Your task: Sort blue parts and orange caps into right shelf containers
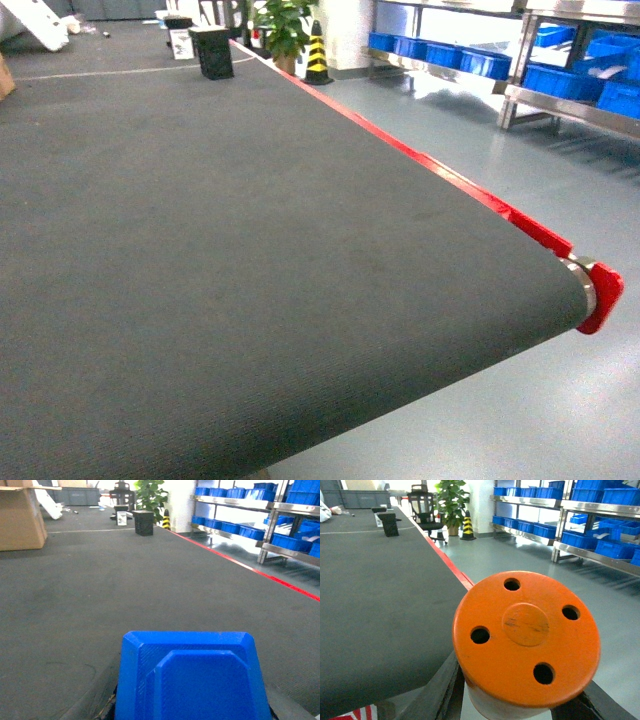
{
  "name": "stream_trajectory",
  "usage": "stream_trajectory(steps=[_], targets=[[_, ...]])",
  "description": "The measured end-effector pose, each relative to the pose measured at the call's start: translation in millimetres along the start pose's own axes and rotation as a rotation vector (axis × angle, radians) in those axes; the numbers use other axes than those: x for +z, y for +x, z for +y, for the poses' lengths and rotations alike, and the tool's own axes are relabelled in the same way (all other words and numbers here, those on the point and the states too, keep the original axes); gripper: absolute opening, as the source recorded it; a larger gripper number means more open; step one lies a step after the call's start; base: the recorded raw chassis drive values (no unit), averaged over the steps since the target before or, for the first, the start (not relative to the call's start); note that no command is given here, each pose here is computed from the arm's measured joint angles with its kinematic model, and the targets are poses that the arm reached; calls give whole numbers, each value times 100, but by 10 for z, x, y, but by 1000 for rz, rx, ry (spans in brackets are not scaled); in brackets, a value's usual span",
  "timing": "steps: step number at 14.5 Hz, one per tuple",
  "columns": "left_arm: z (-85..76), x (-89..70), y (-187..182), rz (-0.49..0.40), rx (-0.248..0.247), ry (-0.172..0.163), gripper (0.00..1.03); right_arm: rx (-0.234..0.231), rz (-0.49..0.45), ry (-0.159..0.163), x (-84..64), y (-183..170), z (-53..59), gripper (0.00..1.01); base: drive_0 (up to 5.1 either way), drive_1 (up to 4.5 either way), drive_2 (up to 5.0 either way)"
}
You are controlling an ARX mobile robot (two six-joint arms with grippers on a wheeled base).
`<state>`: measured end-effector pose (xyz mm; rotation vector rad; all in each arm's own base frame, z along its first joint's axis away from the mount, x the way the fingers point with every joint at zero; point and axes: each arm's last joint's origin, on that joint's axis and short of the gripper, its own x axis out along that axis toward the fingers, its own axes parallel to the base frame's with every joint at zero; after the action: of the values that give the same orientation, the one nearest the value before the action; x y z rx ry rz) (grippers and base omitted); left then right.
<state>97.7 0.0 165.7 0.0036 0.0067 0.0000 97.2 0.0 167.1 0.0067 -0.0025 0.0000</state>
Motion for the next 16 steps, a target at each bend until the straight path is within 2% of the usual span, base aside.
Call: stream_trajectory(steps=[16], targets=[[0,0,0,0,0,0,43,0,0,0,0,0,0,41,-159,-159,-159]])
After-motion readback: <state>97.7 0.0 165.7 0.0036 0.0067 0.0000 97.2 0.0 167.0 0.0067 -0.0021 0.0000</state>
